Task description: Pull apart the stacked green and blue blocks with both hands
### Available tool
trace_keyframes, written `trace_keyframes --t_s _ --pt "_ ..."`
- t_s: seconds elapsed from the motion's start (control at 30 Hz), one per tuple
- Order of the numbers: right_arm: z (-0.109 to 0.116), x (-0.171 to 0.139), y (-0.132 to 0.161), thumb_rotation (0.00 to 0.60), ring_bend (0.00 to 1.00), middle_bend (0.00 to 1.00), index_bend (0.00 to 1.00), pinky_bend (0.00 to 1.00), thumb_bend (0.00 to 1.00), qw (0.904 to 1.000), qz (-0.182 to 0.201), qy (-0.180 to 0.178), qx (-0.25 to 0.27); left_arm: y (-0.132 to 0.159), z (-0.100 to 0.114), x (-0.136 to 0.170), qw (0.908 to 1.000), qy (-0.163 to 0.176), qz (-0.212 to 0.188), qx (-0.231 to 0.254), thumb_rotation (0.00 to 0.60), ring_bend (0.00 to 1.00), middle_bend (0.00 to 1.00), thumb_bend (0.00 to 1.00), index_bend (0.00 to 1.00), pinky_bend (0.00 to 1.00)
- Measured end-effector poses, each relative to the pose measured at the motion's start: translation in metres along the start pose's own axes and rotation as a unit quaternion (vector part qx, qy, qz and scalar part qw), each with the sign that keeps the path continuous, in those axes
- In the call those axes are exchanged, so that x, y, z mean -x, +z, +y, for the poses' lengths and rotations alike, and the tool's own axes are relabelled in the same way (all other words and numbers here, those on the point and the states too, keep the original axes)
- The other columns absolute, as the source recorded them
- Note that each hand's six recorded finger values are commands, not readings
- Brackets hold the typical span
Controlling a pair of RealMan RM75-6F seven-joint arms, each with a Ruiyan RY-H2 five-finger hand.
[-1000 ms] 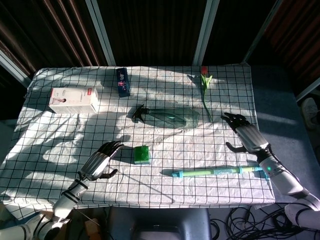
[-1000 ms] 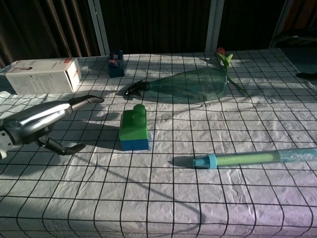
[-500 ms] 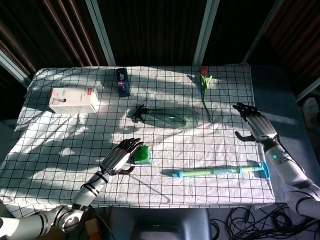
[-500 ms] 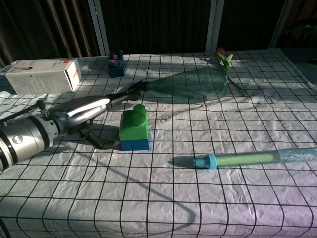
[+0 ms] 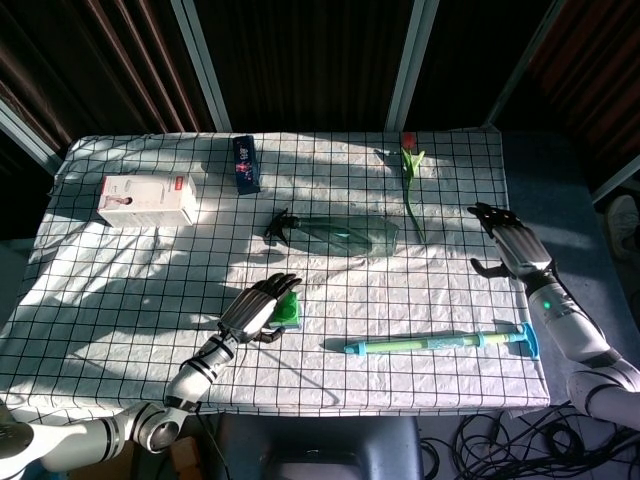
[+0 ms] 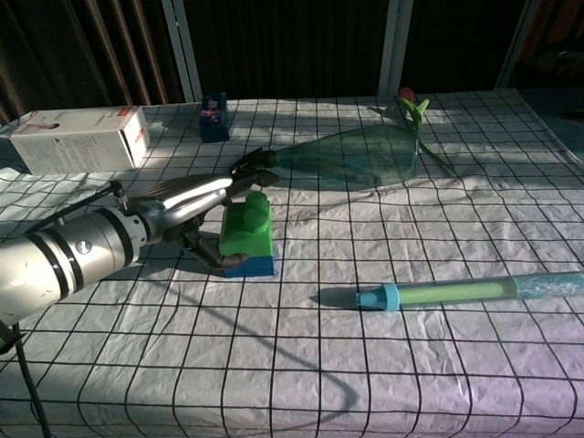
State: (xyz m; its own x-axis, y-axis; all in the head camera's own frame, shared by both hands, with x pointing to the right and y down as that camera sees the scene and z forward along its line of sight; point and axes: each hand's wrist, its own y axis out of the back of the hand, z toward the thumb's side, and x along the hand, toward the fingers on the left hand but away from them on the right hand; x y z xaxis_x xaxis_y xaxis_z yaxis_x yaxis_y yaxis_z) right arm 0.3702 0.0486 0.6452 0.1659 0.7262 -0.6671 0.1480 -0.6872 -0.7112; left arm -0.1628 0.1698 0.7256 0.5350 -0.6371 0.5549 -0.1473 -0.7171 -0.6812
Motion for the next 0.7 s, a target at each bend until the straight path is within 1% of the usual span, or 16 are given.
trace_keyframes --t_s 0.17,0.27,0.4,0.53,0.57,0.63,0.7 --pt "-0.001 0.0 -0.005 0.6 0.0 0.0 0.0 0.0 0.32 0.9999 -0.01 0.005 0.001 0.011 -0.001 -0.003 0.9999 0.008 -0.014 0.006 0.6 0.19 0.18 0.31 0.06 0.34" --pt "0.0 -0.001 -0.01 0.6 0.0 0.0 0.0 0.0 0.32 0.9998 -0.016 0.008 0.004 0.015 -0.002 -0.006 0.9996 0.015 -0.02 0.01 0.6 0.19 0.22 0.31 0.15 0.35" --pt "0.002 -0.004 -0.013 0.6 0.0 0.0 0.0 0.0 0.32 0.9998 -0.019 0.008 0.007 0.021 -0.009 -0.01 0.9995 0.011 -0.027 0.01 0.6 0.2 0.26 0.31 0.26 0.35" --pt "0.001 -0.005 -0.016 0.6 0.0 0.0 0.0 0.0 0.32 0.9996 -0.023 0.013 0.008 0.025 -0.01 -0.012 0.9993 0.019 -0.031 0.008 0.6 0.27 0.41 0.31 0.42 0.37" --pt "0.001 -0.006 -0.017 0.6 0.0 0.0 0.0 0.0 0.32 0.9996 -0.024 0.014 0.008 0.026 -0.01 -0.012 0.9992 0.021 -0.031 0.009 0.6 0.31 0.47 0.32 0.48 0.38" --pt "0.001 -0.006 -0.017 0.6 0.0 0.0 0.0 0.0 0.32 0.9996 -0.024 0.016 0.007 0.027 -0.009 -0.013 0.999 0.027 -0.033 0.009 0.6 0.35 0.55 0.34 0.55 0.4" --pt "0.0 -0.007 -0.017 0.6 0.0 0.0 0.0 0.0 0.32 0.9995 -0.024 0.017 0.008 0.028 -0.007 -0.012 0.9987 0.037 -0.034 0.01 0.6 0.38 0.61 0.38 0.6 0.42"
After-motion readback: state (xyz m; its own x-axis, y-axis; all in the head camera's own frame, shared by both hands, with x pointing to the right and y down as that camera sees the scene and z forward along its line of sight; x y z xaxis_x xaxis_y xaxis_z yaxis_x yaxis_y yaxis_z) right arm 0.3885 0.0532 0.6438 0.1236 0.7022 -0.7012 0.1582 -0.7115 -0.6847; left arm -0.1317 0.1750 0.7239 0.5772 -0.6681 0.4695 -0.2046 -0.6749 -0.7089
